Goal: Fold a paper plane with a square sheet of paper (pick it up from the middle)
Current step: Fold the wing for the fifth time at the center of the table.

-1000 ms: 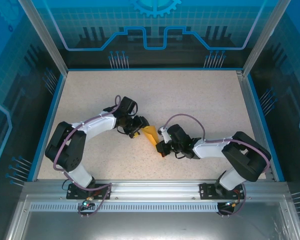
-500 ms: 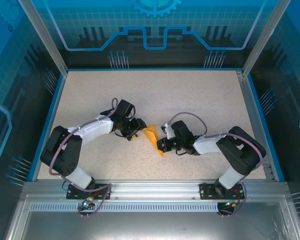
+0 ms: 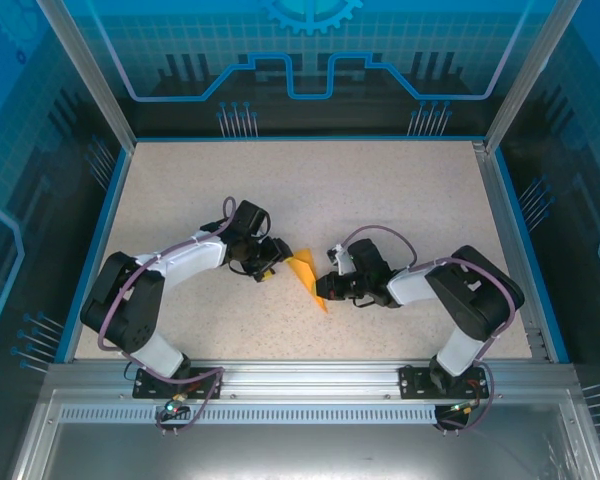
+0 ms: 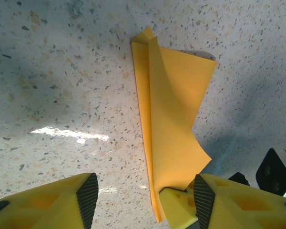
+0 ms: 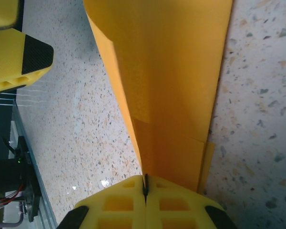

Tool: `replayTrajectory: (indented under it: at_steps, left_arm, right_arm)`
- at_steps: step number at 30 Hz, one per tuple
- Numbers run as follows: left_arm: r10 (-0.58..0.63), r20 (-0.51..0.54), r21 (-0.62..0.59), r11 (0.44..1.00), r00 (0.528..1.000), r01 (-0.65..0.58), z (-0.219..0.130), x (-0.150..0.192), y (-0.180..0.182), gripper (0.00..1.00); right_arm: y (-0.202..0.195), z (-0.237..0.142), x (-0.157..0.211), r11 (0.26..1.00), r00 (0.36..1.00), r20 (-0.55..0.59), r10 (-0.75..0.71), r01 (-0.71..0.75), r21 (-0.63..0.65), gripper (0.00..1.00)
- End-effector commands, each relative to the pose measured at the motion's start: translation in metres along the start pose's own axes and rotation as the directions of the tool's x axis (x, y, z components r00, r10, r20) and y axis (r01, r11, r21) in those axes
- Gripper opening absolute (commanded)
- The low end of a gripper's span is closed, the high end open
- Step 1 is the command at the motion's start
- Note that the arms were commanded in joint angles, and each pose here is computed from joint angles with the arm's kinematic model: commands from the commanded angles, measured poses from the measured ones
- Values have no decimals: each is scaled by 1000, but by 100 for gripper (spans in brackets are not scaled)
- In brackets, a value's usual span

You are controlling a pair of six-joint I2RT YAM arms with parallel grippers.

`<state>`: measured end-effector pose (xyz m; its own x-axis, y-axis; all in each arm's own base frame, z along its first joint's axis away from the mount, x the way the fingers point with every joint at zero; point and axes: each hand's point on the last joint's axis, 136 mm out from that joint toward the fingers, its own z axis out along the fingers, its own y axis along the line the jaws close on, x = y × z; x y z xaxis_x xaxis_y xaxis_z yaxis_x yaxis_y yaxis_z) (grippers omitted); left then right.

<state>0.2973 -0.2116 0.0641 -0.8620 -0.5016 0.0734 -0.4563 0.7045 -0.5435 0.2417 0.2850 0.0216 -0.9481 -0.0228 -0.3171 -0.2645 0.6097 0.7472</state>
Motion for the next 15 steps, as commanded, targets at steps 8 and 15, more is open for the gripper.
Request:
replayTrajectory:
  at_steps: [8,15]
  left_arm:
    - [51,-2,107,993,999,-50,0,10,-12,50]
    - [80,-25,128,989,996,-76,7,15,-16,49]
  right_arm:
    - [-20,2,11,987,985,-68,159,-160,-6,0]
    - [-20,-1,9,975,972,-89,216,-219,-30,0]
